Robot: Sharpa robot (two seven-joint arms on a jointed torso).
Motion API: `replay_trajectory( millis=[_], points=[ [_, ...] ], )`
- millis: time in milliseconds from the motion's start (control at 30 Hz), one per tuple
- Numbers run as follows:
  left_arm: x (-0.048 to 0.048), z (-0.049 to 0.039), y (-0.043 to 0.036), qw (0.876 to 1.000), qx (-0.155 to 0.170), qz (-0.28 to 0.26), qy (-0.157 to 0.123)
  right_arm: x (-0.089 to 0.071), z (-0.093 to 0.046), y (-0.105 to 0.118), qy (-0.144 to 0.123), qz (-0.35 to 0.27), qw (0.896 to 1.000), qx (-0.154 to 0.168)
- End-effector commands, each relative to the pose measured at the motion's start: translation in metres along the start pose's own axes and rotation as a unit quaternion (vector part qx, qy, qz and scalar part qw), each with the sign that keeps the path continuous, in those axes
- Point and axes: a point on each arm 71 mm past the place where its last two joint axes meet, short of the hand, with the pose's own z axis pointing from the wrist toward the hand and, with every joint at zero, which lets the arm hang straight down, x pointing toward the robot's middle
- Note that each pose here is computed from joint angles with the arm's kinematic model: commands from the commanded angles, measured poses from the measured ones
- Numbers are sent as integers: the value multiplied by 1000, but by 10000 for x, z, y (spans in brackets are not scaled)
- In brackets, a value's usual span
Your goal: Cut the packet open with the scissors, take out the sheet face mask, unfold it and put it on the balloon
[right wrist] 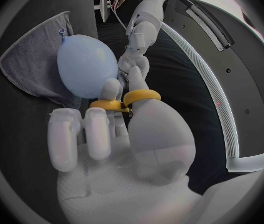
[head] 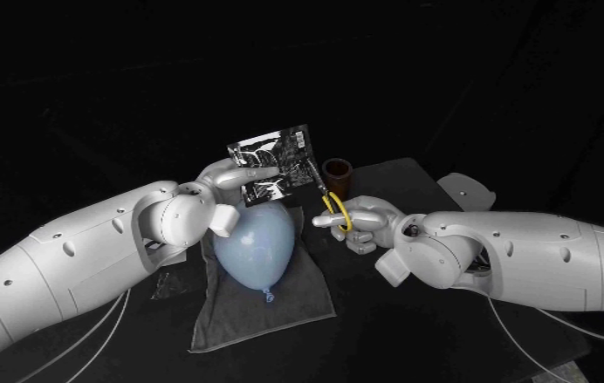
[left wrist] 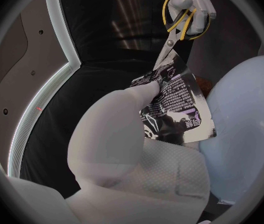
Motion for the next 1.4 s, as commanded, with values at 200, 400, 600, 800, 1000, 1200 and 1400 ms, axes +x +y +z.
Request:
replay_trajectory(
  millis=[200, 400, 600, 800, 1000, 1200, 1400],
  points=[
    [15, -3, -19, 1000, 7, 1, 10, 39, 7, 21, 12, 6, 1000, -8],
    [15, -3, -19, 1000, 7, 1, 11, 40, 13, 37, 7, 13, 1000, -18],
    [9, -5, -19, 1000, 7, 1, 10, 54, 14, 49, 10, 19, 1000, -22],
    [13, -6, -19, 1000, 6, 1, 12, 104, 18, 56, 37, 26, 999, -22],
    [13, -8, -19, 1000, 6, 1, 12, 193, 24, 44, 100, 33, 994, -10],
    [7, -12, -19, 1000, 6, 1, 12, 265, 25, 33, 144, 37, 989, -2],
    [-30, -29, -19, 1000, 5, 1, 11, 300, 2, 21, 170, 59, 984, -12]
  ],
)
